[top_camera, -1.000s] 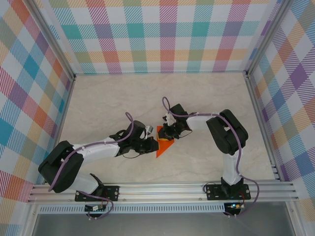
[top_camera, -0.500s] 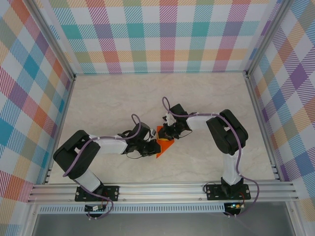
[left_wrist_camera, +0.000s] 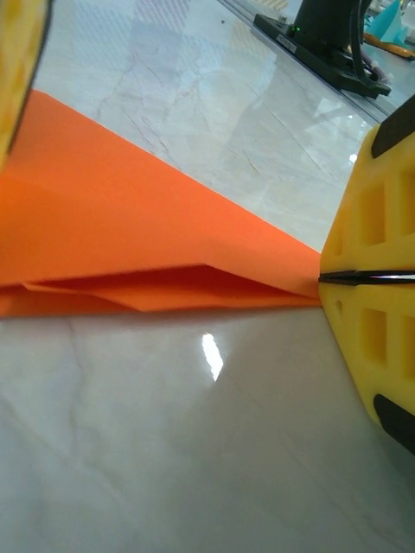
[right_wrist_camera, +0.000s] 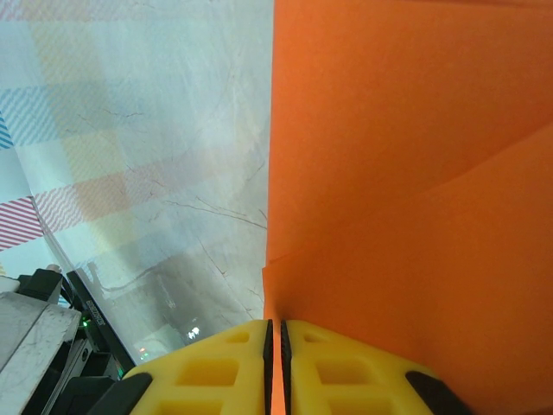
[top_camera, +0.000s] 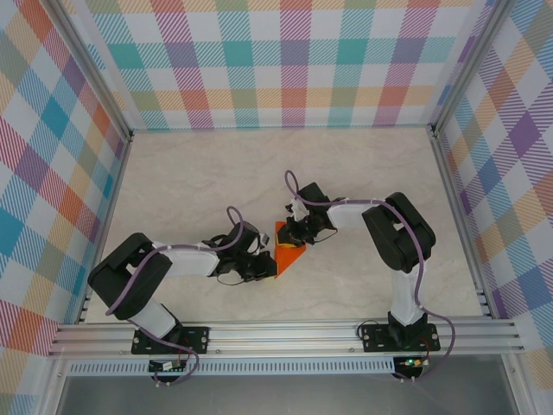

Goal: Fold a paper plane with a square sheet of paper (pick it up from the middle)

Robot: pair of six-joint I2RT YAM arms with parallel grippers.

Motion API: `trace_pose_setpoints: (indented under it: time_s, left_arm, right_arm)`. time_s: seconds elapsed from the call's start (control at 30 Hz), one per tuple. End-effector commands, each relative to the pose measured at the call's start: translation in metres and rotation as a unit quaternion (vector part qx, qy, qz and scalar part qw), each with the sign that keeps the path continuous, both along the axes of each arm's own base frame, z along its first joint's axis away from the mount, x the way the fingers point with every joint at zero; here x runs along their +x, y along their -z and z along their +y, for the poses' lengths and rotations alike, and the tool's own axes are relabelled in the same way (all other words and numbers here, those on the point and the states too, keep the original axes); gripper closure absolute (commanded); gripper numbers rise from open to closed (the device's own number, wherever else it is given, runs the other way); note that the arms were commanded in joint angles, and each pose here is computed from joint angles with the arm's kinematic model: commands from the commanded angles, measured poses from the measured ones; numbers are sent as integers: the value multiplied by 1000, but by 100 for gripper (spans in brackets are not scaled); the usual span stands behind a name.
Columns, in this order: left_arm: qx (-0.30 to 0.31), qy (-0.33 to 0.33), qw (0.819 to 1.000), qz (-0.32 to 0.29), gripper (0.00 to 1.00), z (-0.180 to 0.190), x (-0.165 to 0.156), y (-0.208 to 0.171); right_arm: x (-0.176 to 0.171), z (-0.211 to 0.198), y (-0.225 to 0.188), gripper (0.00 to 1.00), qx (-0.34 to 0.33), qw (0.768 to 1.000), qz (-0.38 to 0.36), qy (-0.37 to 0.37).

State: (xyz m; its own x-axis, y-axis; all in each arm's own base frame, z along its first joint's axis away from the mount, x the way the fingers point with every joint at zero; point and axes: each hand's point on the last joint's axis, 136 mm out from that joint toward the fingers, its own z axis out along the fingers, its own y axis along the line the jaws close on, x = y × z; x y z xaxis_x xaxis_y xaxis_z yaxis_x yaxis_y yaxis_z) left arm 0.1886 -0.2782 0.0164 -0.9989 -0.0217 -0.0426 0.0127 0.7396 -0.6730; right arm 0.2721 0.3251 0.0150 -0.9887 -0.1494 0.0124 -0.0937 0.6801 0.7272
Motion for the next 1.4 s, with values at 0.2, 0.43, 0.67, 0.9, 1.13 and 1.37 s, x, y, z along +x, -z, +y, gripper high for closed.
trace_pose_setpoints:
  time_s: [0.2,0.43,0.67,0.9,1.13,1.37]
  left_arm:
    - [59,38,995,74,89,30,-52,18]
    - [1,13,1000,-27,88,6,-12,-43]
    - [-19,1,996,-82,88,-24,30,-60]
    - [-1,-4,996,-88,91,-33,48,-37]
    - [47,-2,997,-57,93,-17,37,4]
    - [172,-50,984,-3,99,40,11,52]
  right_arm:
    - [-37,-43,68,85,-130,989,68,12]
    - [-37,-43,68,85,-130,989,68,13]
    - [-36,-42,67,85,-127,989,68,13]
    - [-35,-39,63,85,-118,991,68,13]
    - [-32,-33,56,85,-102,992,67,16]
    - [-11,-23,28,84,-88,995,36,14]
